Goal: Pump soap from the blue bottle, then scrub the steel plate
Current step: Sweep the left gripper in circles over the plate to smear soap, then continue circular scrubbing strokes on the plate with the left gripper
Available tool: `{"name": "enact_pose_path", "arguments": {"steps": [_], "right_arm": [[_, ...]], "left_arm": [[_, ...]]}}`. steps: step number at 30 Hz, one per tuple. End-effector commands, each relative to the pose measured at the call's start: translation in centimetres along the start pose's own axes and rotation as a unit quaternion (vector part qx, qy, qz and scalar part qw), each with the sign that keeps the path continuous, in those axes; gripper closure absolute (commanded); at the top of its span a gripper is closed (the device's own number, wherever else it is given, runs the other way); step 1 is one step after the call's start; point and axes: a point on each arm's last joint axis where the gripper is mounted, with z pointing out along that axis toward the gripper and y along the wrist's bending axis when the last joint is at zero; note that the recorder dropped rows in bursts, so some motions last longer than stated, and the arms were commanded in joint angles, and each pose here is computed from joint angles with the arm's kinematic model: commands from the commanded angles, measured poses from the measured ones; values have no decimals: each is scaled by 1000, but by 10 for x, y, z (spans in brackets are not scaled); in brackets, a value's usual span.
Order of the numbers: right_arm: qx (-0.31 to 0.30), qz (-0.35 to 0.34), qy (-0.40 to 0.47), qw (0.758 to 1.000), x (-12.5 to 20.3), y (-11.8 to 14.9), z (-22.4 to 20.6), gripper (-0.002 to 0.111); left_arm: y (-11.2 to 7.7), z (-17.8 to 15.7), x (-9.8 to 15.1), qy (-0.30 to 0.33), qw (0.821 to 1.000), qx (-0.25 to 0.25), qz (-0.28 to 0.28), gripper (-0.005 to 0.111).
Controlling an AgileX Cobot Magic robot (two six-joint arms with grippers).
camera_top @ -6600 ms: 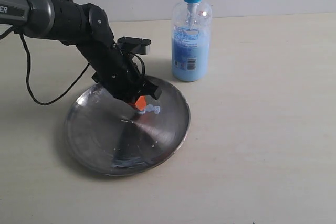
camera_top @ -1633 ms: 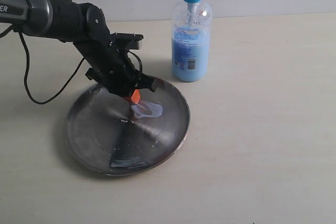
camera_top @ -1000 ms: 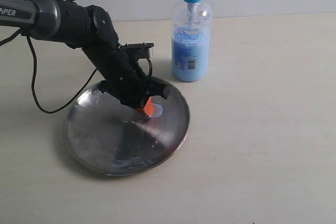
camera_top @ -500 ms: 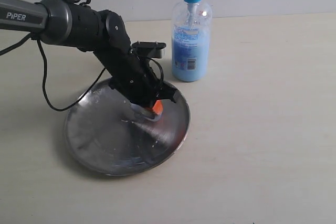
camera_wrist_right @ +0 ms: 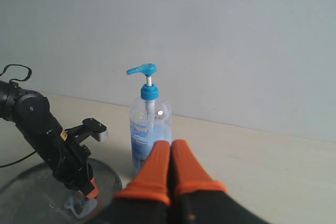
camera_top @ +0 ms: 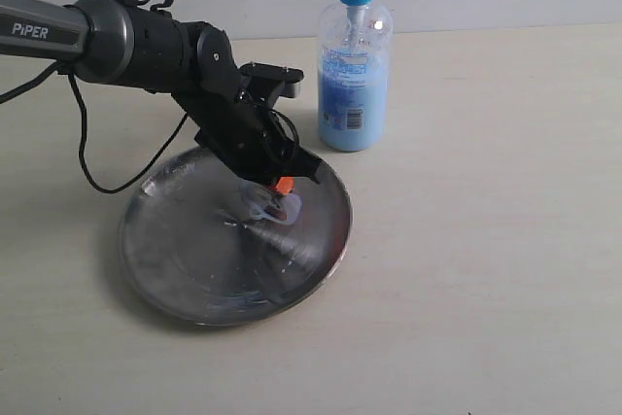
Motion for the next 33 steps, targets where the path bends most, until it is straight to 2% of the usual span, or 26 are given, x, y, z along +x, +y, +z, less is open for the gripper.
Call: {"name": "enact_pose_path", "arguments": {"steps": [1, 13, 20, 27, 33], "right_arm": [[-1, 1, -2, 1000, 1, 0, -1, 108], [0, -1, -2, 1000, 1, 0, -1, 108], [0, -1, -2, 1000, 1, 0, -1, 108], [0, -1, -2, 1000, 1, 0, -1, 108], [0, -1, -2, 1000, 1, 0, -1, 108]], "left_arm": [[4, 11, 5, 6, 1000, -4, -6, 107], [-12, 12, 18, 72, 997, 22, -1, 107], [-28, 14, 20, 76, 996, 41, 19, 107], [-27, 15, 15, 50, 998, 31, 26, 107], [-20, 18, 14, 41, 998, 0, 55, 107]]}}
